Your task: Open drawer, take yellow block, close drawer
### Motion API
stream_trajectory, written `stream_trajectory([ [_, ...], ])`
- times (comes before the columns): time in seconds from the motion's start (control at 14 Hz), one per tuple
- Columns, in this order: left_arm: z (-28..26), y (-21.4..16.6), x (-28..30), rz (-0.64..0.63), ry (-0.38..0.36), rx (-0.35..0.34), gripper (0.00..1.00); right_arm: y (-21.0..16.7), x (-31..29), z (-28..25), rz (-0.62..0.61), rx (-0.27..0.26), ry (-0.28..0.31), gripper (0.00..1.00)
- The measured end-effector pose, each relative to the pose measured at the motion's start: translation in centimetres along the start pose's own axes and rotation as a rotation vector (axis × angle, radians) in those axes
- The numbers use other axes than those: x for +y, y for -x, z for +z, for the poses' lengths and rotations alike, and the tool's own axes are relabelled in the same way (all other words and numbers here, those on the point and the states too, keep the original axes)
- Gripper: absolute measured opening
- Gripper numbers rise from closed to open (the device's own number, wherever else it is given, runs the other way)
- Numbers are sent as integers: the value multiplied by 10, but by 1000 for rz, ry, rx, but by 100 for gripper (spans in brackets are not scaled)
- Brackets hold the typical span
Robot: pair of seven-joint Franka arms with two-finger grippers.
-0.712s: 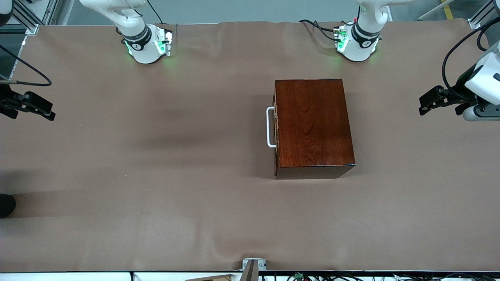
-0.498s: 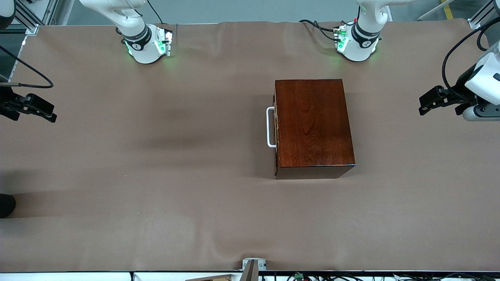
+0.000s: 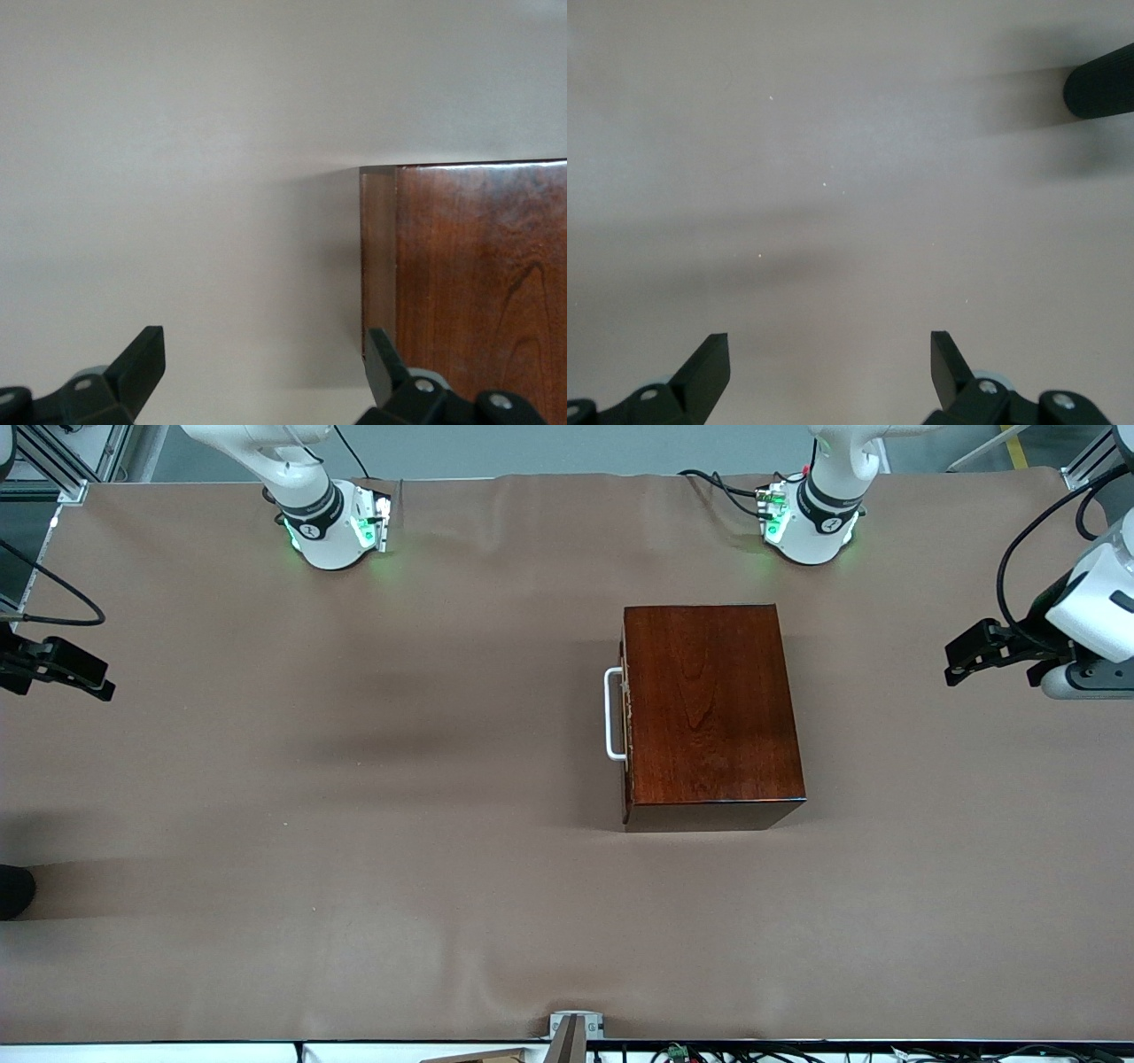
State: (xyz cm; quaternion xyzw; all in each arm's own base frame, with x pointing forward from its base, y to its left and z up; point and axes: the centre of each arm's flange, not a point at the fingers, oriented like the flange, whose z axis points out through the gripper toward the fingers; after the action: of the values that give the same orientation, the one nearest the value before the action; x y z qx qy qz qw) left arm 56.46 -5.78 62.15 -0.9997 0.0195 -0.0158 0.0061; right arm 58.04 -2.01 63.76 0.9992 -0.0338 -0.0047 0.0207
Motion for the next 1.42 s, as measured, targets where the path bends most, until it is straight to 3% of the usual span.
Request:
stream_trajectory([
  [0.28,4,1,75,23,18,-2,100,2,-3,1,-6,-13,0,100],
  [0.57,20,17,211,12,51,-32,100,1,3,1,5,-14,0,100],
  [0.93,70,68,385,-69,65,-98,100,5,8,4,14,-48,4,100],
  [1.14,118,94,455,-66,0,-68,100,9,19,8,34,-87,5,100],
  [1.42,208,104,497,-8,-122,-46,100,22,21,16,37,-193,4,100],
])
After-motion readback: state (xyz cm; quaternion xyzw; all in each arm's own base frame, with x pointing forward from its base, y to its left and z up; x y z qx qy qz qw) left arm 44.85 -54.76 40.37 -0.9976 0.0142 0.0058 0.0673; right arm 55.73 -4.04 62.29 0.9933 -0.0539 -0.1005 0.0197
